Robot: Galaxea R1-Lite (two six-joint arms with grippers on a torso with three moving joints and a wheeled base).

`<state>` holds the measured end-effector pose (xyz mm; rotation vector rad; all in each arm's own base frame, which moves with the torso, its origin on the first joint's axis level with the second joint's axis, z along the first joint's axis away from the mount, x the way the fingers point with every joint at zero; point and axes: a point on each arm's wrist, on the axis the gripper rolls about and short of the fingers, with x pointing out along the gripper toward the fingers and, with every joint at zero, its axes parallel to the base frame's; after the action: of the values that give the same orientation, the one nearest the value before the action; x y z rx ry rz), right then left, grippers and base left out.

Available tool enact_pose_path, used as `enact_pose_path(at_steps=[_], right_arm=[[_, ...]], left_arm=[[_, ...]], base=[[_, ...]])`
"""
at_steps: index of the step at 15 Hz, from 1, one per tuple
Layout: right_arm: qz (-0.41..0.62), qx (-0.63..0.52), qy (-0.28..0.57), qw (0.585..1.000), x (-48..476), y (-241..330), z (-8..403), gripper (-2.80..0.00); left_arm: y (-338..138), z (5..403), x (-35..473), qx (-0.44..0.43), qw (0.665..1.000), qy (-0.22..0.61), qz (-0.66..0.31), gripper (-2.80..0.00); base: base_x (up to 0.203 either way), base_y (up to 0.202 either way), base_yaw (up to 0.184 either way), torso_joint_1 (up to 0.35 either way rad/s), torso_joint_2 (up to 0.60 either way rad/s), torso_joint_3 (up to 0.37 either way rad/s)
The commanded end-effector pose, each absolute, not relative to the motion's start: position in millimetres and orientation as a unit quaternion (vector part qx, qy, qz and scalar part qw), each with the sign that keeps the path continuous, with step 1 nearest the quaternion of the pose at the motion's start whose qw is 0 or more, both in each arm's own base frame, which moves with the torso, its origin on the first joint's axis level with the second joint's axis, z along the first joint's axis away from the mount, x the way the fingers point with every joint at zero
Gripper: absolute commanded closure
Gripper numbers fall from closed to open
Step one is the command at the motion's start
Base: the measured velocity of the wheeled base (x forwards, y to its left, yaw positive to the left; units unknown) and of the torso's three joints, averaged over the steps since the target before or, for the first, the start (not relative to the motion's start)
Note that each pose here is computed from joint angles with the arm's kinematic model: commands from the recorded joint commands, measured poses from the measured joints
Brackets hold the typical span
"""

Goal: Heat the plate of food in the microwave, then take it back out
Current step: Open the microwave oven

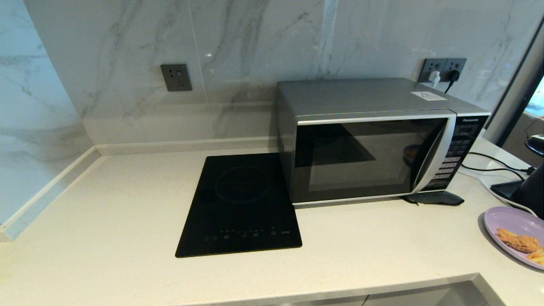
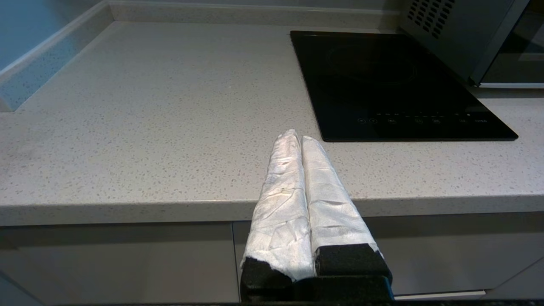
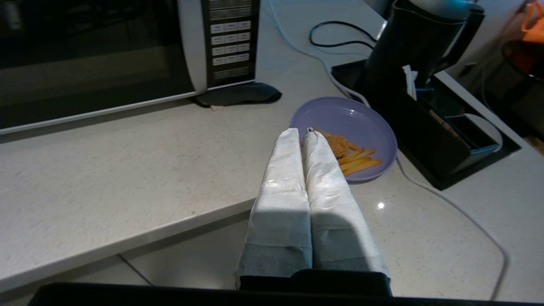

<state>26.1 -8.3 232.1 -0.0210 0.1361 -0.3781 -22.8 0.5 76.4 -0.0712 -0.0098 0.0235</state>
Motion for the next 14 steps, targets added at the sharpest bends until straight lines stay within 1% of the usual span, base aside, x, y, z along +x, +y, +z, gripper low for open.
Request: enact_pose_path(at_steps=[1,3,6,7,11,14], right_arm=[[-0.212,-0.031,0.120,0.969,85,-9,245,0.00],[-0.227,-0.047,0.119,0.965,120,-9,252,0.00],[-0.226,-0.068,0.124,0.964,172,4,244,0.00],[-0.221,-0.076,0.124,0.964,186,14,240,-2.80],[-0.253,-0.094,0.128,0.954,237,44,226,-2.80],[-0.344,-0.102,0.129,0.925,280,56,217,-2.80]], left_arm=[[0,76,-23,-0.036,0.999,-0.004,0.012,0.00],[0,76,-23,-0.036,0.999,-0.004,0.012,0.00],[0,76,-23,-0.036,0.999,-0.004,0.012,0.00],[0,76,-23,-0.036,0.999,-0.004,0.012,0.00],[0,76,-23,-0.036,0.999,-0.004,0.012,0.00],[0,76,-23,-0.036,0.999,-0.004,0.012,0.00]], base=[[0.000,0.000,0.000,0.000,0.00,0.000],[0.000,0.000,0.000,0.000,0.00,0.000],[0.000,0.000,0.000,0.000,0.00,0.000],[0.000,0.000,0.000,0.000,0.00,0.000],[0.000,0.000,0.000,0.000,0.00,0.000],[0.000,0.000,0.000,0.000,0.00,0.000]])
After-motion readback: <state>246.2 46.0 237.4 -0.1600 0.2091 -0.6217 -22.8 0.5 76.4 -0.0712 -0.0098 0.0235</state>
